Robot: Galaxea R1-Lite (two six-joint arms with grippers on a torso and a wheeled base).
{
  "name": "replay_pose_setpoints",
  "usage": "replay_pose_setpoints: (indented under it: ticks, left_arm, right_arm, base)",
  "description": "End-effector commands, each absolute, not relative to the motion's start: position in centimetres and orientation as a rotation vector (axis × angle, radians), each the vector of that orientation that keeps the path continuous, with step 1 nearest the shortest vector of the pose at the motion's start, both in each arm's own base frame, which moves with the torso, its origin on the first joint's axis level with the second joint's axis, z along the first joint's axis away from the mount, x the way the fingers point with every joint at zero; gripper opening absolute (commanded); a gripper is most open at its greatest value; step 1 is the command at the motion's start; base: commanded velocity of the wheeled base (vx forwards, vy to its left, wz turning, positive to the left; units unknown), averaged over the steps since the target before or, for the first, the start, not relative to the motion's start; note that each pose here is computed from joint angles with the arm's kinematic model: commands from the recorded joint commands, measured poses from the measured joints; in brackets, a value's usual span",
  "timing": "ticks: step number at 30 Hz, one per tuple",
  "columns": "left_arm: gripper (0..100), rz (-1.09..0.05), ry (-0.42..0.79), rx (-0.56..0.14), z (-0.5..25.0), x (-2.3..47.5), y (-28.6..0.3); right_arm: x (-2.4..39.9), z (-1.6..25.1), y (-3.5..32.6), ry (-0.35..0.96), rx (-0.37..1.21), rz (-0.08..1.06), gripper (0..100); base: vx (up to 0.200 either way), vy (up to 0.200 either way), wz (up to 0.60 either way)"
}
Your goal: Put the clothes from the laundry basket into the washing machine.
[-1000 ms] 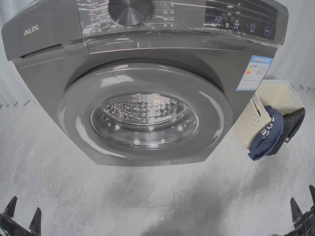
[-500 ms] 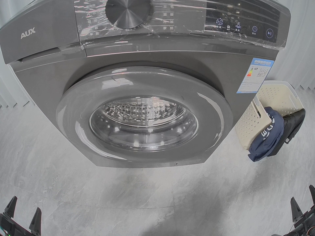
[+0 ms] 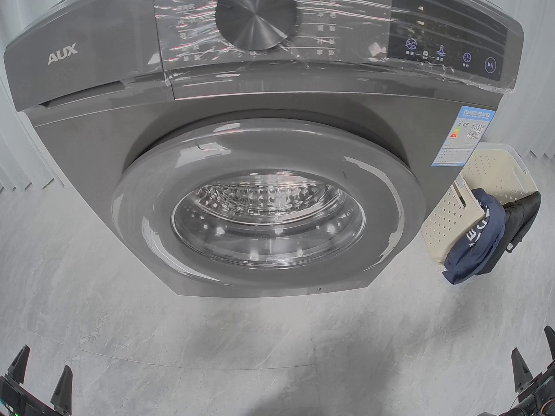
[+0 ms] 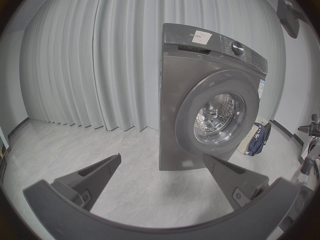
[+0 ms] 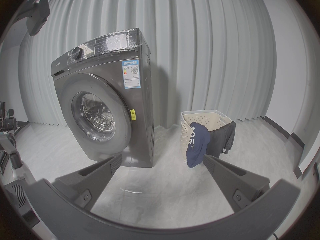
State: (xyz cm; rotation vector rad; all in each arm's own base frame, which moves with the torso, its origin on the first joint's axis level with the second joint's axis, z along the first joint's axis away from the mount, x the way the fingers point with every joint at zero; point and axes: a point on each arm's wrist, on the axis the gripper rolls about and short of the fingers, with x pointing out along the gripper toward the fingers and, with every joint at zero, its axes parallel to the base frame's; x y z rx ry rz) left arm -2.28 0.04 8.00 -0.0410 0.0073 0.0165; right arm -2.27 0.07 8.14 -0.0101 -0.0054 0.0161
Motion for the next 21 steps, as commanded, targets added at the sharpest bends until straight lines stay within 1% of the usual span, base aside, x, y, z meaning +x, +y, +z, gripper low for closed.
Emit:
replay_pose_setpoints:
  ticks: [1,3,8,10,11,12,13,14,16,17,18,21]
  left_arm:
    - [100,0.017,0.009,-0.041,7.6,-2.3,0.0]
    - [100,0.017,0.009,-0.041,7.6,-2.3,0.0]
    - [100,0.017,0.009,-0.041,7.6,-2.3,0.0]
    - [100,0.017,0.009,-0.041,7.6,-2.3,0.0]
    - [100,0.017,0.007,-0.041,7.6,-2.3,0.0]
    - [100,0.017,0.009,-0.041,7.6,-2.3,0.0]
    - [100,0.017,0.007,-0.041,7.6,-2.3,0.0]
    - [100,0.017,0.009,-0.041,7.6,-2.3,0.0]
    - [100,0.017,0.009,-0.041,7.6,-2.3,0.0]
    - [100,0.017,0.009,-0.041,7.6,-2.3,0.0]
    - [100,0.017,0.009,-0.041,7.6,-2.3,0.0]
    - [100,0.017,0.009,-0.041,7.6,-2.3,0.0]
  right_arm:
    - [-2.2,7.6,0.1,0.005,-0.011,0.017,100]
    - [-2.2,7.6,0.1,0.005,-0.008,0.018,100]
    - [-2.2,7.6,0.1,0.003,0.002,0.008,100]
    - [-2.2,7.8,0.1,-0.017,-0.003,0.011,100]
    - [-3.1,10.9,0.1,-0.143,-0.010,0.012,100]
    - [-3.3,12.6,0.1,-0.175,-0.010,0.015,100]
    - [-3.1,13.4,0.1,-0.161,-0.011,0.015,100]
    - [-2.4,14.0,0.1,-0.111,-0.013,0.024,100]
    - [-1.0,13.9,0.1,-0.013,-0.010,0.057,100]
    - [0.1,13.6,0.2,0.074,0.001,0.098,100]
    - [1.0,13.6,0.3,0.128,0.014,0.137,100]
    - [3.3,14.6,0.6,0.200,0.113,0.211,100]
  base:
    - [0.200,0.000,0.00]
    - [0.200,0.000,0.00]
    - [0.000,0.000,0.00]
    - [0.000,0.000,0.00]
    - [0.000,0.000,0.00]
    - [0.000,0.000,0.00]
    - [0.000,0.000,0.00]
    - [0.000,0.000,0.00]
    - [0.000,0.000,0.00]
    - [0.000,0.000,0.00]
    - [0.000,0.000,0.00]
    - [0.000,0.000,0.00]
